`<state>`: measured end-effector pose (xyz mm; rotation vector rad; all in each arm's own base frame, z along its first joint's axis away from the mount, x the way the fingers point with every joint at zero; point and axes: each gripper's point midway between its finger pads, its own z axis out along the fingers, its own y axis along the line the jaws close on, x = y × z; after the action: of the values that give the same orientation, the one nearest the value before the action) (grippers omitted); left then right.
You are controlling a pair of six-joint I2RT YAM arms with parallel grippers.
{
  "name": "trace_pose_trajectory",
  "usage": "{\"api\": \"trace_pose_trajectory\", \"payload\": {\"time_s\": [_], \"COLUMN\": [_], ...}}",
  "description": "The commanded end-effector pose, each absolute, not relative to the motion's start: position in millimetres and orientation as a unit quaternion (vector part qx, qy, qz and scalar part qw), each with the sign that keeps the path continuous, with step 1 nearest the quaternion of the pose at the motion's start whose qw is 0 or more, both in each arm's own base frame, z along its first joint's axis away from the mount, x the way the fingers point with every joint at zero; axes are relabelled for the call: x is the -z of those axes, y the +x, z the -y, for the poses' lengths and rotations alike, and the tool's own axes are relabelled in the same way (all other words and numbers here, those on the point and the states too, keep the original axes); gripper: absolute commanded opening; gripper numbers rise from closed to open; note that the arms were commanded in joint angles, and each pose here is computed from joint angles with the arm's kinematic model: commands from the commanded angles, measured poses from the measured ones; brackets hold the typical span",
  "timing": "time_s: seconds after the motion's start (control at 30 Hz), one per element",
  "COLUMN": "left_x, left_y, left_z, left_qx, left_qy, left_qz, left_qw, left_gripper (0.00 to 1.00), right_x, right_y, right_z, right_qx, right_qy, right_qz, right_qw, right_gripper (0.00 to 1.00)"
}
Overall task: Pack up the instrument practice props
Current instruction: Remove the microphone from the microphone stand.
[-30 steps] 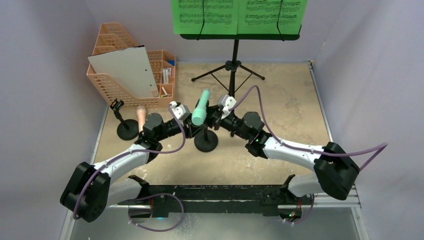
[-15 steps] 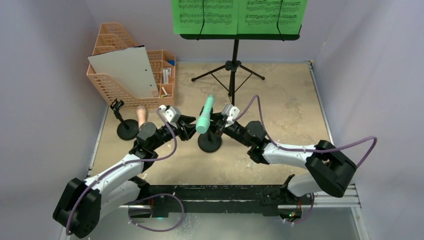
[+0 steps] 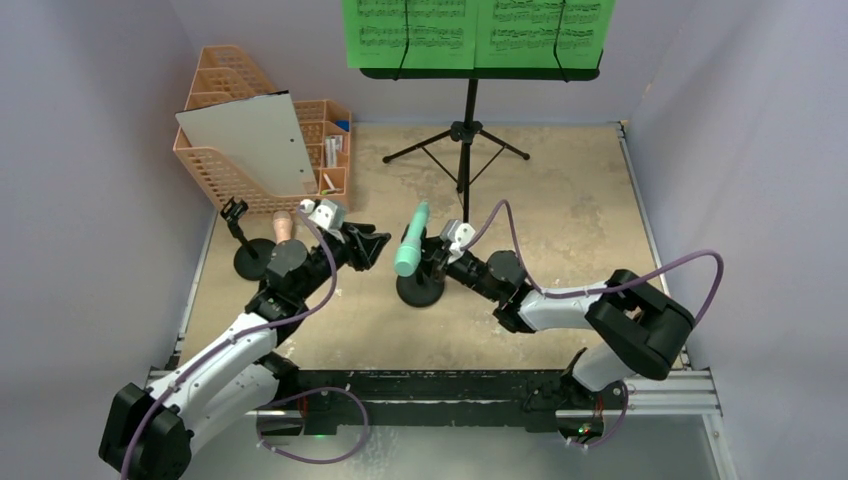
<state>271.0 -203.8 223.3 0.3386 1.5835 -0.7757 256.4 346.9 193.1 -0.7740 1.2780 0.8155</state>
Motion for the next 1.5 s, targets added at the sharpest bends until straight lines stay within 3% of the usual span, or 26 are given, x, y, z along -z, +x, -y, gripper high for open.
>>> {"api": "trace_pose_trajectory", "payload": {"time_s": [0.0,0.63,0.8,1.0,1.47], "left_x": [-245,-304,-318,-319,-277], "left_y": [277,259,254,253,235], "left_z": [196,217,224,235,261], "left_qx": [0.332,0.368,0.372,0.341,0.193], "left_qy": [0.101,0.135,0.165,0.217,0.339], "left_qz": [-0.701,-0.752,-0.763,-0.795,-0.857], "left_qw": [0.623,0.529,0.502,0.452,0.337], "left_gripper": [0.45,0.52,0.64,0.72,0.7], "right_x": [-181,-147,-141,-135,-128], "right_y": [259,277,282,283,282], "right_z": [-339,-322,-322,-324,-333], "right_qx": [-0.338,-0.241,-0.211,-0.191,-0.164], "right_qy": [-0.346,-0.273,-0.254,-0.245,-0.257], "right_qz": [-0.563,-0.613,-0.63,-0.64,-0.646], "right_qw": [0.67,0.701,0.703,0.703,0.7], "right_gripper": [0.0,0.04,0.04,0.04,0.04]}}
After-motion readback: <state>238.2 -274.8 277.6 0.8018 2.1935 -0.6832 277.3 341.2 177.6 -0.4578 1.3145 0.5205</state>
